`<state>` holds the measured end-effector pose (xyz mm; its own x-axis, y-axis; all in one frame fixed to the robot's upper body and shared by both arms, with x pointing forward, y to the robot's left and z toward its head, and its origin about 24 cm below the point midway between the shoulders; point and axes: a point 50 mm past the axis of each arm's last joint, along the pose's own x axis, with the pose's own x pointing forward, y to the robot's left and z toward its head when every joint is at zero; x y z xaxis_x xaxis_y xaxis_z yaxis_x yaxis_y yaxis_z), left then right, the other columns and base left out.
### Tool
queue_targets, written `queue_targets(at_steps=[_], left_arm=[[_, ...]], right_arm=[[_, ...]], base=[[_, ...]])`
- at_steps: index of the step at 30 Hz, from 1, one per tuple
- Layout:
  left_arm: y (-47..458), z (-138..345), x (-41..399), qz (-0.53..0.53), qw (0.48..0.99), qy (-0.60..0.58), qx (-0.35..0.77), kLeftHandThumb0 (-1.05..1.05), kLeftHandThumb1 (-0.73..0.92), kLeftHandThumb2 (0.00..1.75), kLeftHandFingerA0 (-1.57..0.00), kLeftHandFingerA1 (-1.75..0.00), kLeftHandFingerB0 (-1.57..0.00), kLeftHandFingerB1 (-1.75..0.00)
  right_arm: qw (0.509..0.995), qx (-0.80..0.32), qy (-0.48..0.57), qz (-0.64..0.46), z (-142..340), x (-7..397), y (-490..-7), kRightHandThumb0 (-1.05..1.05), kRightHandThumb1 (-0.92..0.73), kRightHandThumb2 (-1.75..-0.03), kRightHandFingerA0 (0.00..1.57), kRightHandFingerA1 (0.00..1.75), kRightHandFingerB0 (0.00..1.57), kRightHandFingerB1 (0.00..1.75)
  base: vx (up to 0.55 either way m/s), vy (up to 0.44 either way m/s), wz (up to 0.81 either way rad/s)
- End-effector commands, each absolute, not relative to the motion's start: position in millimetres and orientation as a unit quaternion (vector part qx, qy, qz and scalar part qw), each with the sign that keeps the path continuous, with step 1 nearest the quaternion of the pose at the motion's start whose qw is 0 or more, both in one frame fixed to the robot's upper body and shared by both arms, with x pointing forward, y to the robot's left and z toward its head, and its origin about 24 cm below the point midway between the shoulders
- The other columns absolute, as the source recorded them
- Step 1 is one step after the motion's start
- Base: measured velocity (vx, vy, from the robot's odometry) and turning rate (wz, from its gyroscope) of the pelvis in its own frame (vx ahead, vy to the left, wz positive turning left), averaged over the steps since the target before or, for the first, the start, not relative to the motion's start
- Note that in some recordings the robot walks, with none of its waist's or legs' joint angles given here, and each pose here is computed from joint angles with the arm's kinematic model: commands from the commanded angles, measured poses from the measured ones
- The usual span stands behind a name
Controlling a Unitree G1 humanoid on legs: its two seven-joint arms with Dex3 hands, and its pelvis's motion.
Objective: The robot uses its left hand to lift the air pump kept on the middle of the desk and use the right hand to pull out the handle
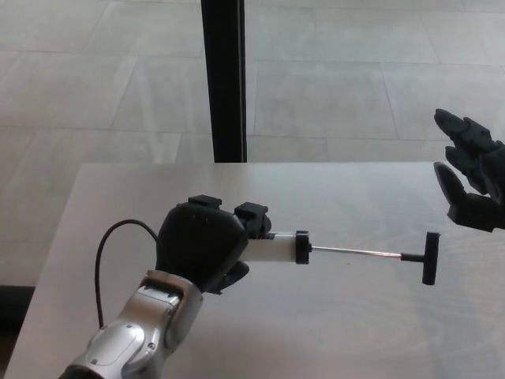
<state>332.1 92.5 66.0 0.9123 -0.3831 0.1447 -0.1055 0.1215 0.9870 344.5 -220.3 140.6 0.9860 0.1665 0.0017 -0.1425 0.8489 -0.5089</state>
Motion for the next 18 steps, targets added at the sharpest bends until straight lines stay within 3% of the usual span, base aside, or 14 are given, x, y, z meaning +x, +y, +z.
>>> queue_targets(at_steps=[1,2,3,4,5,6,8,9,10,11,13,15,17,18], left_arm=[[116.3,36.9,343.3,-0.169,0.647,0.147,0.729,-0.35,0.73,0.61,-0.53,-0.65,-0.41,-0.48],[117.0,37.3,343.8,-0.175,0.639,0.159,0.732,-0.35,0.73,0.61,-0.53,-0.65,-0.41,-0.48],[118.2,39.2,344.7,-0.18,0.638,0.169,0.729,-0.34,0.71,0.6,-0.51,-0.63,-0.4,-0.46],[119.0,39.8,345.4,-0.188,0.631,0.178,0.732,-0.34,0.7,0.6,-0.49,-0.65,-0.35,-0.46],[120.3,40.8,346.1,-0.193,0.629,0.191,0.728,-0.33,0.67,0.59,-0.49,-0.71,-0.33,-0.46],[121.8,40.9,346.9,-0.202,0.622,0.202,0.729,-0.34,0.65,0.59,-0.48,-0.69,-0.36,-0.47],[124.6,42.9,348.3,-0.212,0.615,0.212,0.73,-0.36,0.61,0.58,-0.51,-0.77,-0.39,-0.48],[127.0,44.0,349.9,-0.217,0.611,0.218,0.73,-0.43,0.43,0.81,-0.51,-0.75,-0.42,-0.59],[128.7,45.0,350.7,-0.22,0.61,0.22,0.729,-0.45,0.43,0.81,-0.53,-0.77,-0.45,-0.6],[129.9,45.7,351.4,-0.222,0.609,0.224,0.727,-0.42,0.57,0.57,-0.54,-0.84,-0.48,-0.51],[130.2,46.0,351.6,-0.223,0.609,0.227,0.727,-0.42,0.57,0.57,-0.54,-0.84,-0.48,-0.51],[132.1,46.3,352.4,-0.224,0.608,0.234,0.725,-0.44,0.56,0.57,-0.55,-0.79,-0.57,-0.53],[133.0,45.7,351.5,-0.219,0.615,0.231,0.721,-0.45,0.53,0.56,-0.56,-0.79,-0.62,-0.55],[132.6,47.1,350.5,-0.22,0.608,0.216,0.731,-0.46,0.52,0.56,-0.49,-0.8,-0.56,-0.54]], right_arm=[[0.982,-0.188,-0.028,0.012,155.3,351.9,-237.3,-0.98,-0.79,-1.1,0.0,0.12,0.13,0.06],[0.982,-0.188,-0.028,0.01,155.5,351.8,-237.1,-0.98,-0.79,-1.1,0.0,0.12,0.13,0.06],[0.982,-0.188,-0.029,0.008,156.9,351.9,-237.1,-0.79,-0.89,-0.73,0.0,0.07,0.01,0.28],[0.982,-0.186,-0.03,0.007,156.9,351.6,-237.1,-0.92,-0.76,-1.09,0.0,0.16,0.13,0.12],[0.982,-0.186,-0.031,0.005,157.0,351.2,-236.9,-0.76,-0.87,-0.73,0.0,0.13,0.03,0.27],[0.982,-0.185,-0.033,0.002,155.8,350.7,-237.2,-0.77,-0.69,-1.09,0.0,0.28,0.02,0.27],[0.984,-0.175,-0.032,0.0,155.4,350.2,-237.0,-0.76,-0.69,-1.08,0.0,0.28,0.02,0.3],[0.985,-0.172,-0.031,-0.005,155.1,350.3,-236.9,-0.85,-0.71,-1.05,0.0,0.23,0.09,0.29],[0.985,-0.172,-0.031,-0.007,155.0,350.4,-236.9,-0.82,-0.71,-1.06,0.0,0.25,0.07,0.29],[0.985,-0.17,-0.03,-0.008,154.8,350.5,-237.1,-0.85,-0.72,-1.05,0.0,0.22,0.05,0.28],[0.985,-0.17,-0.03,-0.008,154.7,350.6,-237.2,-0.85,-0.72,-1.05,0.0,0.22,0.05,0.28],[0.985,-0.168,-0.032,-0.011,154.5,350.5,-237.4,-0.77,-0.68,-1.06,0.0,0.32,0.08,0.38],[0.986,-0.166,-0.033,-0.011,153.7,350.1,-237.8,-0.84,-0.7,-1.06,0.02,0.31,0.09,0.38],[0.986,-0.166,-0.032,-0.011,153.3,349.8,-238.1,-0.79,-0.68,-1.07,0.0,0.3,0.09,0.38]], base=[[0.0,0.0,0.0],[0.0,0.0,0.0],[0.0,0.0,0.0],[0.0,0.0,0.0],[0.0,0.0,0.0],[0.0,0.0,0.0],[0.0,0.0,0.0],[0.0,0.0,0.0],[0.0,0.0,0.0],[0.0,0.0,0.0],[0.0,0.0,0.0],[0.0,0.0,0.0],[0.0,0.0,0.0],[0.0,0.0,0.0]])
